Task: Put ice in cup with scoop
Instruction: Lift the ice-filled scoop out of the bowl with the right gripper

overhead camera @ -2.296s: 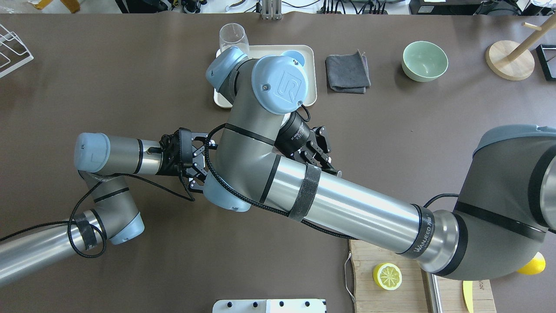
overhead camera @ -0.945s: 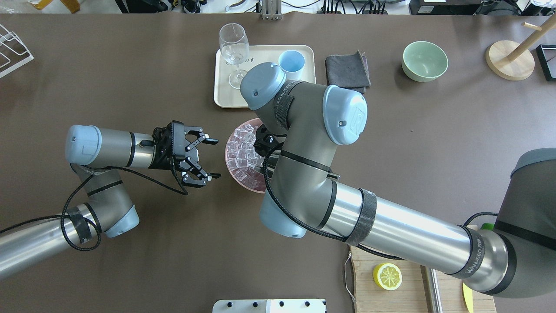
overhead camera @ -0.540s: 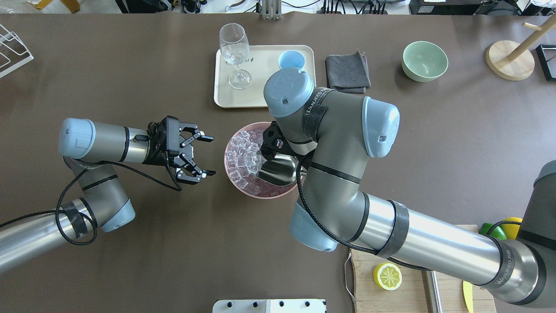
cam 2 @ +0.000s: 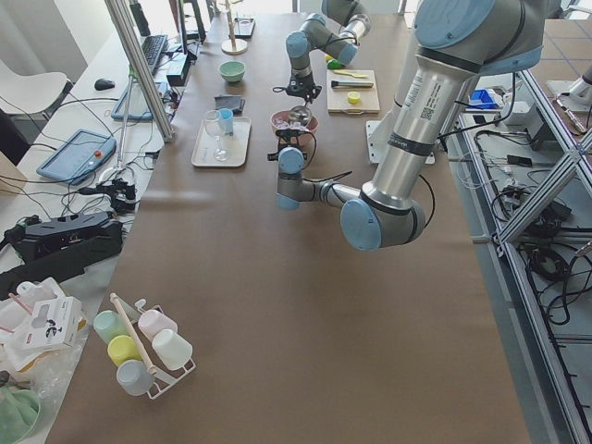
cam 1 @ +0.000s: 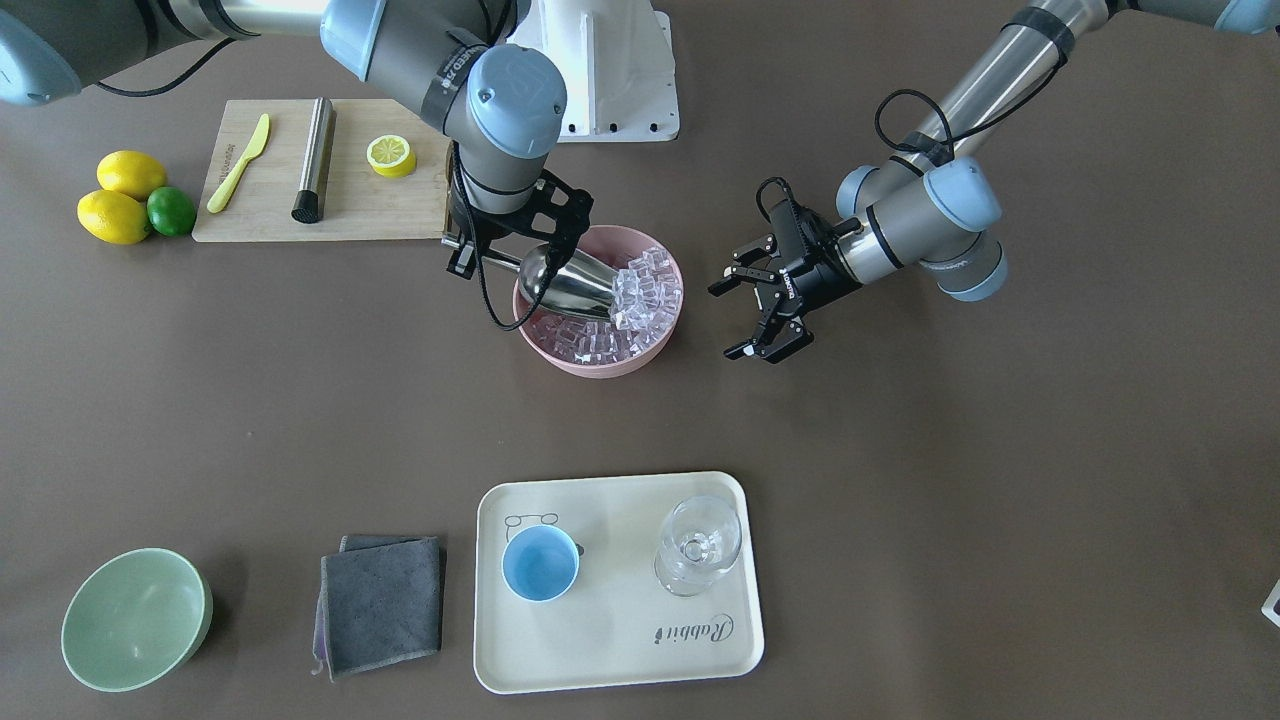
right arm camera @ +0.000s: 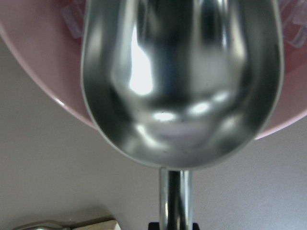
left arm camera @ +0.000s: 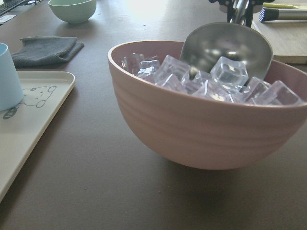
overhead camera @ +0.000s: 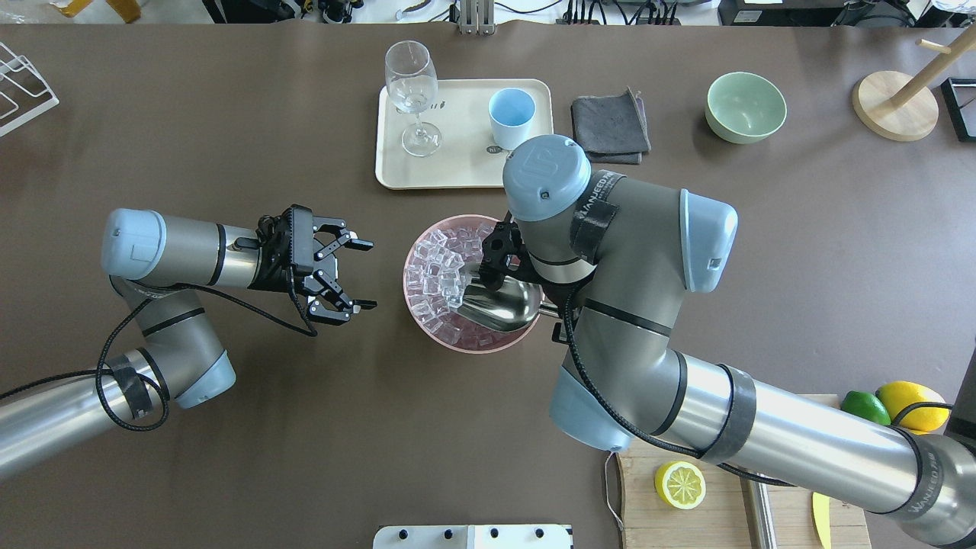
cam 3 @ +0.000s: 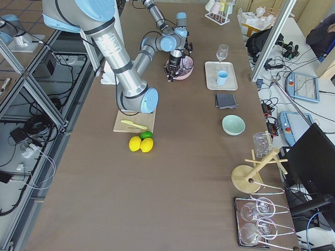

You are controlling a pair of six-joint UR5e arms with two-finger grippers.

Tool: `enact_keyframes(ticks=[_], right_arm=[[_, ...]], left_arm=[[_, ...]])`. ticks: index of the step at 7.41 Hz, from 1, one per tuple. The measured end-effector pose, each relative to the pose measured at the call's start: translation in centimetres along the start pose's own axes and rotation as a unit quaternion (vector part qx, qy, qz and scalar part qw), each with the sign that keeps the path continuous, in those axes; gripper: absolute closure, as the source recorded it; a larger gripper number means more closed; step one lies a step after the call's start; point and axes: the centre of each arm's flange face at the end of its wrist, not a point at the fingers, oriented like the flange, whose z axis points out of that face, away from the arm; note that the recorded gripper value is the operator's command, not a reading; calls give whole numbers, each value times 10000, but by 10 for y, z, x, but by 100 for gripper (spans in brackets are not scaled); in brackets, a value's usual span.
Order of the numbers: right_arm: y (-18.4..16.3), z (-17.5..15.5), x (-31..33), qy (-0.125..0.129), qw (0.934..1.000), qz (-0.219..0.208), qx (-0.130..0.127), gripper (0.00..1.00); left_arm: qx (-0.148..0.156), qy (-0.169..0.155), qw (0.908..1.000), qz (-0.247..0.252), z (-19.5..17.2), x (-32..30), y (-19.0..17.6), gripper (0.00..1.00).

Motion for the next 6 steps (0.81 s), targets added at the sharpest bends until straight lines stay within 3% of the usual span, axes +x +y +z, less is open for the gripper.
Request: enact_keyframes(ticks=[4, 6], right_arm=[[26, -4, -15, -399, 9972, -269, 575, 100], [31, -2, -15, -480, 9944, -357, 868, 100]], left_arm=[[16, -19, 10000, 1, 0, -1, -2, 2], [17, -39, 10000, 3, -2, -3, -2, 2]])
